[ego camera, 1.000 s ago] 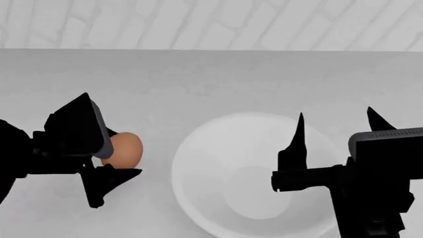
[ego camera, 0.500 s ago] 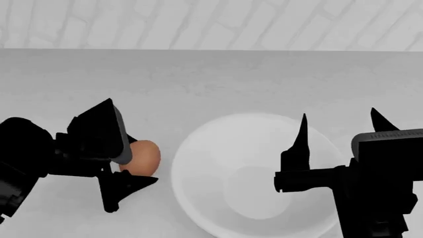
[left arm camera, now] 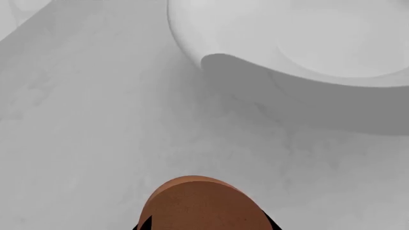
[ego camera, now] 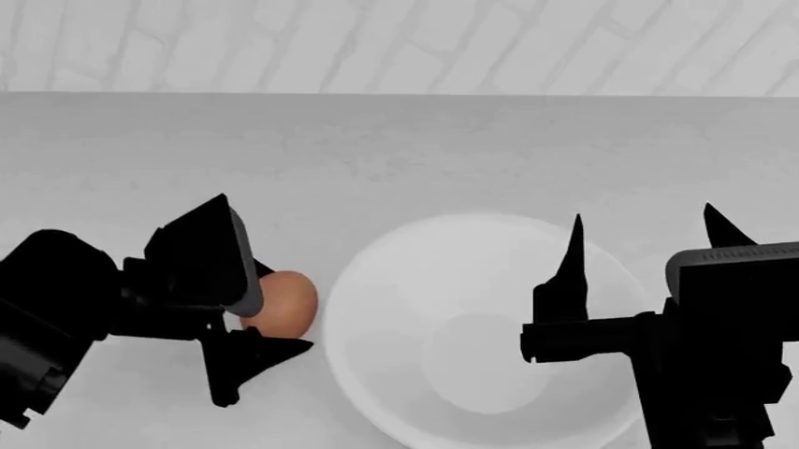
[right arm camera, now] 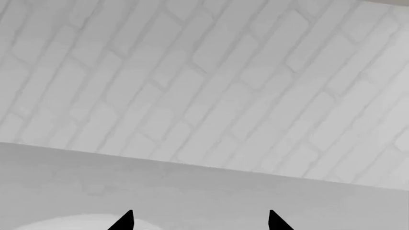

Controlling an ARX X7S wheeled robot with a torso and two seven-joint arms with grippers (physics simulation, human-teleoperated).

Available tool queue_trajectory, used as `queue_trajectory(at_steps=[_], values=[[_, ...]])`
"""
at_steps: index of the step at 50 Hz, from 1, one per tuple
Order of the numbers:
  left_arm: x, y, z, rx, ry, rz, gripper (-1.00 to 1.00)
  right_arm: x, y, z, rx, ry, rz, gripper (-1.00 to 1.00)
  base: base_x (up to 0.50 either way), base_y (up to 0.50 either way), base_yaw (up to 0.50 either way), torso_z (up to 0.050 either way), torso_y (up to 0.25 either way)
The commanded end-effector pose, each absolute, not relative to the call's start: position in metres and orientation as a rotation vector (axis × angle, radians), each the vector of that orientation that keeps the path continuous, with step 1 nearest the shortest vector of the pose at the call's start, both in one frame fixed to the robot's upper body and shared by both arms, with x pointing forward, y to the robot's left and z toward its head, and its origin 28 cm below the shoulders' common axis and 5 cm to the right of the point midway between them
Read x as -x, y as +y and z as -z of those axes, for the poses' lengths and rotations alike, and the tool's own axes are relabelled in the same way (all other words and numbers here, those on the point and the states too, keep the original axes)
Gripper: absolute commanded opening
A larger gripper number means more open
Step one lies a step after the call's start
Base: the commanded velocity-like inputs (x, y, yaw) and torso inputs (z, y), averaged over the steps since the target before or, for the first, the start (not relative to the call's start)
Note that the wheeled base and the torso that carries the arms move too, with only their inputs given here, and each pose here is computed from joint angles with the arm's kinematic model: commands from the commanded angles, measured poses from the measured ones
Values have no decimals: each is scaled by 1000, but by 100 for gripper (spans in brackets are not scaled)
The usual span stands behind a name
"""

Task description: Place the eggs and milk next to the bowl.

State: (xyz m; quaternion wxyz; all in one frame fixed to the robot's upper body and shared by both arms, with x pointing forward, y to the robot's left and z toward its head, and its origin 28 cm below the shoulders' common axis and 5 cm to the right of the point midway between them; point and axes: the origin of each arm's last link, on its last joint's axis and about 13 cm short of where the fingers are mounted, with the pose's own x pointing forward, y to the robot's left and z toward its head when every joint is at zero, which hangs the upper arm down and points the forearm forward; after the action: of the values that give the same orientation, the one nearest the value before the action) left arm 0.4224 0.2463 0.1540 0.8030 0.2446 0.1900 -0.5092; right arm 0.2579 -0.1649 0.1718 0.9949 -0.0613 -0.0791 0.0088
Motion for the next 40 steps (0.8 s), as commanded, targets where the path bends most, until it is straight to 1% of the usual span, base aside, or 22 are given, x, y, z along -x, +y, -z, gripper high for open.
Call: queue_trajectory(at_steps=[1, 12, 13, 31, 40], values=[[-418, 240, -137, -447, 457, 1124, -100, -259, -166, -171, 122, -155, -11, 100, 0, -3, -3, 0, 0], [-418, 240, -137, -449, 453, 1110, -100, -258, -166, -171, 122, -154, -14, 100, 0, -1, -2, 0, 0], [-418, 240, -138, -460, 450, 1102, 100, -259, -166, -170, 122, -153, -14, 100, 0, -3, 0, 0, 0], [-418, 245, -139, -461, 441, 1094, 100, -260, -166, -169, 119, -153, -17, 100, 0, -1, -1, 0, 0], [-420, 252, -150, -458, 420, 1083, 100, -260, -165, -171, 121, -155, -21, 100, 0, 0, 0, 0, 0]])
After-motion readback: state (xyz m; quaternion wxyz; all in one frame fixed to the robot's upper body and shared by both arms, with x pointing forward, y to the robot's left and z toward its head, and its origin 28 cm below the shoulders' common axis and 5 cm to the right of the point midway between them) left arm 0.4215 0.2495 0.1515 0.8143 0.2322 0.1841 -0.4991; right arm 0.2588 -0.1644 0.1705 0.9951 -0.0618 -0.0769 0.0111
